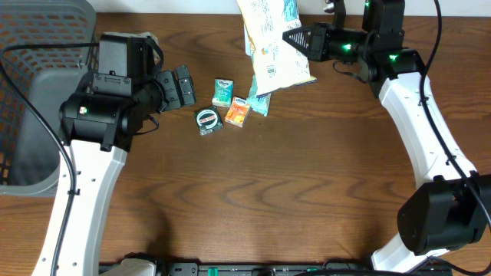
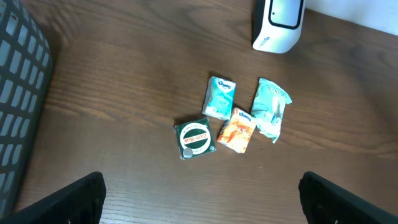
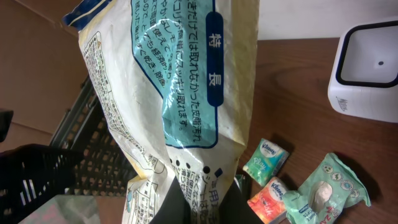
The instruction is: Scan the item barcode
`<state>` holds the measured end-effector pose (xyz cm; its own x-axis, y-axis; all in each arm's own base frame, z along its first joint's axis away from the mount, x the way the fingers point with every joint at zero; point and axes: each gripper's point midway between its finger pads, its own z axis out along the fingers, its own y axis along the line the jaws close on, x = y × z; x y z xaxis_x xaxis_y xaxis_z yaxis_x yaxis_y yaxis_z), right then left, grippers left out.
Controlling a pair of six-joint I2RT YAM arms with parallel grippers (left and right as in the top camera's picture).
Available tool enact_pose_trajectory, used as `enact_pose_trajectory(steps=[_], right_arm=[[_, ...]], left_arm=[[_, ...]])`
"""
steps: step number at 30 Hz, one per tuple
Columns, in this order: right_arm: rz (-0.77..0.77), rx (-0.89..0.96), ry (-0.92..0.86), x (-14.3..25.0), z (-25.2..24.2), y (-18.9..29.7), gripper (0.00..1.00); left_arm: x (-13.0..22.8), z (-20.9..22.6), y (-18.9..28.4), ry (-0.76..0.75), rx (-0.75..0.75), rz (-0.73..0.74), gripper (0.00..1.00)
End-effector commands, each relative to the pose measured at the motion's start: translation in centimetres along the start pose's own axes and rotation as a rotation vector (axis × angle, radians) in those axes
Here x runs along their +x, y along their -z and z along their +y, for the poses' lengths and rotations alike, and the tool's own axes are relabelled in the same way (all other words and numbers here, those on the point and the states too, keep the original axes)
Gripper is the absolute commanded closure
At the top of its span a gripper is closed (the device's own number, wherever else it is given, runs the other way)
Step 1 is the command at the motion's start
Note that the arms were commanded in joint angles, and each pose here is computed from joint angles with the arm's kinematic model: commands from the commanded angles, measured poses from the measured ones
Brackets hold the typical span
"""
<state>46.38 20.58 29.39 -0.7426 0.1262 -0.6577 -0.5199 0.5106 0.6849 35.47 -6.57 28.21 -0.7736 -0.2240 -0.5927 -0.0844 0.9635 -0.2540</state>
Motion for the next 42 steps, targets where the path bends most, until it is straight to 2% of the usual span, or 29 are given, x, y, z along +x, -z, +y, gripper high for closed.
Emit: enact_pose_trajectory(steps=[1,16,20,22,24,27,30,37,39,42], right_arm=[[-0.002,-0.027,0.038,-0.3,1.3,0.1,0.99],[0.009,-0.035,0.05,0.1,1.7,-0.3,0.99],[0.013,0.058,0.046,0.5,0.0,-0.4,0.99],[0.023,0.222,0.085,1.2,-2.6,-0.4,0.99],[0.029,0.497,0.137,1.5,-6.9,1.0,0.99],[0.044,0.94,0.201,1.5,-12.3,5.6,0.99],[0.1,1.309,0.275,1.6,-15.1,11.0,0.99],[0.386,1.767,0.359,4.5,-19.6,17.2,0.99],[0.461,1.819,0.382,5.3,-20.6,17.5,0.99],[0.558,1.8,0.385,7.2,-22.4,16.3,0.99]], left_arm=[[-0.3,0.2,0.2,-0.005,-0.011,-0.01,0.02],[-0.3,0.2,0.2,-0.005,-0.011,-0.01,0.02],[-0.3,0.2,0.2,-0.005,-0.011,-0.01,0.03],[-0.3,0.2,0.2,-0.005,-0.011,-0.01,0.02],[-0.3,0.2,0.2,-0.005,-0.011,-0.01,0.02],[-0.3,0.2,0.2,-0.005,-0.011,-0.01,0.02],[-0.3,0.2,0.2,-0.005,-0.011,-0.01,0.02],[-0.3,0.2,0.2,-0.005,-0.011,-0.01,0.03],[-0.3,0.2,0.2,-0.005,-0.011,-0.01,0.02],[-0.3,0.2,0.2,-0.005,-0.011,-0.01,0.02]])
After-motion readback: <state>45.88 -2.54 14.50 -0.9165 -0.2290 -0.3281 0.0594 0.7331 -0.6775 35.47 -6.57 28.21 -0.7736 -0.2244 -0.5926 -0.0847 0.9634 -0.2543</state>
